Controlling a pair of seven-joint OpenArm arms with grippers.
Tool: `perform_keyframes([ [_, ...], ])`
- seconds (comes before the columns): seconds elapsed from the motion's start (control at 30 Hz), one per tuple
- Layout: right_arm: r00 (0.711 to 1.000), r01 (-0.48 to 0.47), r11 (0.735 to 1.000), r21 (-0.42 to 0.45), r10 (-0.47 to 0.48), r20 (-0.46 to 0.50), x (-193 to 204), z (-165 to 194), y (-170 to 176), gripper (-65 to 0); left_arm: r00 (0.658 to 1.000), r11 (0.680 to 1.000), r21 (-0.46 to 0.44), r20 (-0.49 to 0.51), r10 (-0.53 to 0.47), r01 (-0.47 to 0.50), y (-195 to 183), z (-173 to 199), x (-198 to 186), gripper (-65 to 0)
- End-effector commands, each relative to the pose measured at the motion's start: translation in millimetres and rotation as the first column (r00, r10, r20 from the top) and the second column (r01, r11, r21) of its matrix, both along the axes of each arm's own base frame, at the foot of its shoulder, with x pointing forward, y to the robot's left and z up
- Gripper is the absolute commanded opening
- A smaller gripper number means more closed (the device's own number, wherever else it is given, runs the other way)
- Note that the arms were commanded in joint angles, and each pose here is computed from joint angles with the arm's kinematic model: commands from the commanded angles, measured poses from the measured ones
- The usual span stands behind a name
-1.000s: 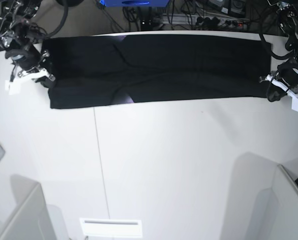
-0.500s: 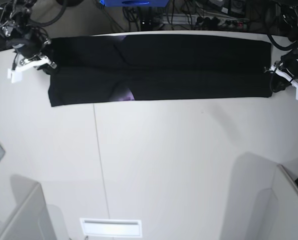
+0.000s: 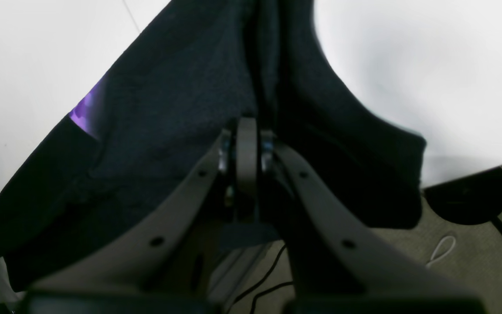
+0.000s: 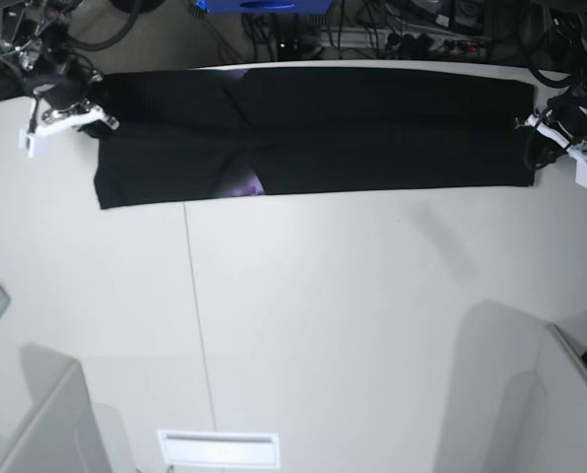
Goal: Fold the T-shirt properly
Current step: 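Release the hem and raise both grippers off the folded shirt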
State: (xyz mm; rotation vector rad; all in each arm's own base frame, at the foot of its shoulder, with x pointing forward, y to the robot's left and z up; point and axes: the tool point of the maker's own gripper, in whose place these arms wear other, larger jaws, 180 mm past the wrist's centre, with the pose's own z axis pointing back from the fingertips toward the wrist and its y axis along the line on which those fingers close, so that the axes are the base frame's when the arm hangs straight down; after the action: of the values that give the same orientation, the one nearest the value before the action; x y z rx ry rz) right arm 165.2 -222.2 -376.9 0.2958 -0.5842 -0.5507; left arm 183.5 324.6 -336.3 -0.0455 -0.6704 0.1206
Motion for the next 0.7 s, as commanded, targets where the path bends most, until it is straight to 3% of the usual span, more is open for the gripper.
perform_keyframes([
  [0.0,1.000,0.000,1.000,-0.020,0.000,0.027,3,7,-5,-65.0,0.999,1.000,0.021,0.034,-0.009,0.008,5,11,6,-65.0],
  [0.07,1.000,0.002,1.000,-0.021,-0.001,0.020,0,6,-6,-51.5,0.999,1.000,0.022,0.035,-0.008,0.007,5,11,6,-64.2],
  [0.13,1.000,0.003,1.000,-0.022,-0.002,0.019,-1,6,-6,-40.7,0.999,1.000,0.022,0.037,-0.008,0.007,5,12,6,-51.3],
  [0.27,1.000,0.006,1.000,-0.026,-0.005,0.021,-1,6,-7,-38.9,0.999,1.000,0.023,0.046,-0.002,0.001,7,14,7,-30.1],
  [0.37,0.999,0.016,0.999,-0.036,-0.014,0.050,5,9,-9,-38.9,0.997,0.999,0.030,0.074,0.032,-0.034,15,22,7,-24.0],
  [0.47,0.994,0.027,0.998,-0.049,-0.022,0.103,13,14,-10,-46.7,0.994,0.999,0.019,0.101,0.045,-0.048,10,26,7,-25.3],
  [0.5,0.993,0.015,0.998,-0.055,-0.009,0.122,16,17,-9,-52.2,0.994,0.999,0.011,0.101,0.045,-0.046,7,24,7,-29.1],
  [0.57,0.986,-0.042,0.997,-0.063,0.051,0.160,23,22,-2,-64.2,0.994,0.999,0.004,0.098,0.050,-0.051,4,21,6,-41.6],
  [0.63,0.984,-0.077,0.996,-0.054,0.085,0.160,24,18,3,-65.0,0.992,0.998,-0.018,0.105,0.063,-0.062,0,17,7,-61.4],
  [0.67,0.986,-0.071,0.997,-0.041,0.076,0.145,23,13,4,-65.0,0.992,0.997,-0.029,0.105,0.072,-0.070,-2,16,6,-65.0],
])
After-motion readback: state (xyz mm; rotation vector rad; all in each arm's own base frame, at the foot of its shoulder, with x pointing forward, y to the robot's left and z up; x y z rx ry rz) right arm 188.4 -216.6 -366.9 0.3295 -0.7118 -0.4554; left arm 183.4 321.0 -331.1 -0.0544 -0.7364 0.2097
